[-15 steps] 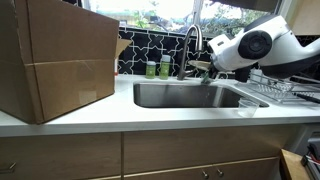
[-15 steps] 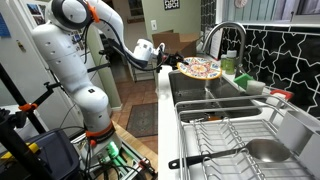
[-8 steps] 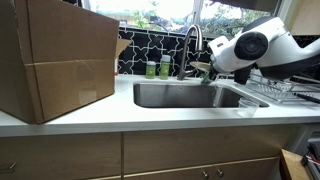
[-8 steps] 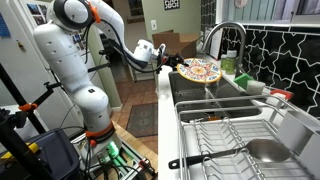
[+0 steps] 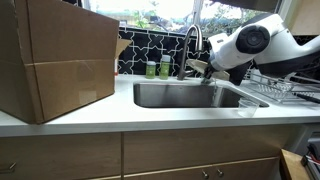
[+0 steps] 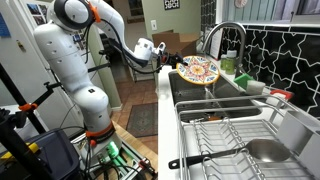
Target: Rinse the orange plate under the faucet then place it on the plate rack
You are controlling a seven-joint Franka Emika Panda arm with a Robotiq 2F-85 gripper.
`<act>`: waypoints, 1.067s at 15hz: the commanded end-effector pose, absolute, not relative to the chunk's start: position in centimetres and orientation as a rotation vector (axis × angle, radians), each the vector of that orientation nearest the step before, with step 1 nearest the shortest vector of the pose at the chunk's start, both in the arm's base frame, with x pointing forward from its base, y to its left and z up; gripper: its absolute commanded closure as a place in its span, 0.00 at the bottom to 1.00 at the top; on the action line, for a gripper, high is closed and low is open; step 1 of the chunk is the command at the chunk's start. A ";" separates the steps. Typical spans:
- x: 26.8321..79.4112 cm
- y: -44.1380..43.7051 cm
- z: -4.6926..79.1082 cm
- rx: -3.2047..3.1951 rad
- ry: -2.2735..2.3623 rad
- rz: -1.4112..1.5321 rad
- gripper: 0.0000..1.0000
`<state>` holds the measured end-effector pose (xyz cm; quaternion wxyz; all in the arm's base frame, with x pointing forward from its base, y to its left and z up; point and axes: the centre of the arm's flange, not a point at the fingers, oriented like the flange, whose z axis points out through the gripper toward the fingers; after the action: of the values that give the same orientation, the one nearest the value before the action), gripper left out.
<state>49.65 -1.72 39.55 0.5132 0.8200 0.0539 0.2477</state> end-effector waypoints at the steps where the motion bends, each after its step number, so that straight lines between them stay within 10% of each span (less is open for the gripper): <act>1: 50.3 -1.4 40.7 2.033 0.100 0.683 0.97; 16: 51.0 -2.6 43.0 1.986 -0.027 0.658 0.97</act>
<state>51.32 -1.96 42.79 0.4832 0.8254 0.0042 0.2920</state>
